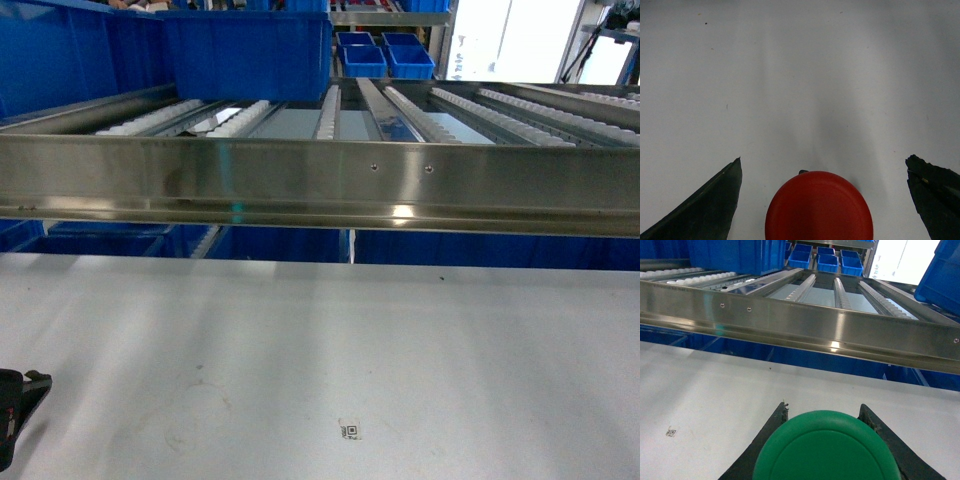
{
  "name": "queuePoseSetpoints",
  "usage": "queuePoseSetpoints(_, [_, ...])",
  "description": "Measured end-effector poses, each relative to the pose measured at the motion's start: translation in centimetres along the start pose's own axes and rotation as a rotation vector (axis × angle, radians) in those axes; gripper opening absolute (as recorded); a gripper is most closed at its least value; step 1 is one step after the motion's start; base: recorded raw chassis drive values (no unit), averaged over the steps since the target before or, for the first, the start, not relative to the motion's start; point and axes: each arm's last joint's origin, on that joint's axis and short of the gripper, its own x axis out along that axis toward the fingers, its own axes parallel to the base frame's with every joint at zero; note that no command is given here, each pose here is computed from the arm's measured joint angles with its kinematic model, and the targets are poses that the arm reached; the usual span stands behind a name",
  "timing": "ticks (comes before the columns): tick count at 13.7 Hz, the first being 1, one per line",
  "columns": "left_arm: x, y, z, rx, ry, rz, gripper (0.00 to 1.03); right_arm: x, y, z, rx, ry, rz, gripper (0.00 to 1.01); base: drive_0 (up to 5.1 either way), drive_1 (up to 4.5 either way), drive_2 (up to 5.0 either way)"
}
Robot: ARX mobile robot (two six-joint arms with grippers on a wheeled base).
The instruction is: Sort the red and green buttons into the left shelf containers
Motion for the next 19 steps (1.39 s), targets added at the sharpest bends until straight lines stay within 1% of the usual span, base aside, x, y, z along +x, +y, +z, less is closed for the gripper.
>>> queuePoseSetpoints(2, [0.1, 0.2, -0.3, -0.006, 0.009, -0.021, 0.98, 0.0, 0.0, 0.0, 0.000, 0.000, 0.000, 0.34, 0.0, 0.00, 0.0])
queuePoseSetpoints(5, [0.2, 0.3, -0.6, -0.013, -0.012, -0.060, 0.98, 0.0, 0.0, 0.0, 0.000, 0.000, 0.000, 0.34, 0.0, 0.00, 0.0])
queuePoseSetpoints(7, [0.1, 0.3, -0.7, -0.015, -0.021, -0.064, 0.97, 0.0, 0.0, 0.0, 0.000, 0.000, 0.000, 0.34, 0.0, 0.00, 0.0])
queuePoseSetpoints(8, [0.1, 0.3, -0.8, -0.015, -0.024, -0.061, 0.85, 0.0, 0.0, 0.0, 0.000, 0.000, 0.000, 0.34, 0.0, 0.00, 0.0])
queuePoseSetpoints(11, [-0.2, -0.1, -1.6, -0.018, -0.011, -0.056, 0.34, 0.0, 0.0, 0.0, 0.000, 0.000, 0.000, 0.34, 0.0, 0.00, 0.0])
queuePoseSetpoints(12, [-0.5, 0.0, -1.9, -0.037, -0.014, -0.052, 0.26, 0.0, 0.0, 0.0, 0.000, 0.000, 0.000, 0.34, 0.0, 0.00, 0.0])
queuePoseSetpoints(13, [-0.8, 0.0, -1.8, -0.050, -0.032, -0.057, 0.26, 0.0, 0.0, 0.0, 0.000, 0.000, 0.000, 0.34, 0.0, 0.00, 0.0])
queuePoseSetpoints(14, [-1.4, 0.1, -0.9, -0.068, -0.068, -0.059, 0.26, 0.0, 0.0, 0.0, 0.000, 0.000, 0.000, 0.34, 0.0, 0.00, 0.0])
queuePoseSetpoints(15, [-2.6, 0.1, 0.8, -0.086, -0.155, -0.053, 0.26, 0.0, 0.0, 0.0, 0.000, 0.000, 0.000, 0.34, 0.0, 0.00, 0.0])
queuePoseSetpoints(16, [-3.6, 0.1, 2.2, -0.101, -0.222, -0.052, 0.26, 0.0, 0.0, 0.0, 0.000, 0.000, 0.000, 0.34, 0.0, 0.00, 0.0])
queuePoseSetpoints(17, [-5.1, -0.3, 3.5, -0.139, -0.276, -0.065, 0.25, 0.0, 0.0, 0.0, 0.000, 0.000, 0.000, 0.34, 0.0, 0.00, 0.0])
queuePoseSetpoints(18, [-6.7, -1.0, 4.8, -0.152, -0.342, -0.085, 0.25, 0.0, 0.0, 0.0, 0.000, 0.000, 0.000, 0.34, 0.0, 0.00, 0.0])
queuePoseSetpoints(19, [-7.0, -1.1, 5.1, -0.156, -0.355, -0.089, 0.25, 0.0, 0.0, 0.0, 0.000, 0.000, 0.000, 0.34, 0.0, 0.00, 0.0])
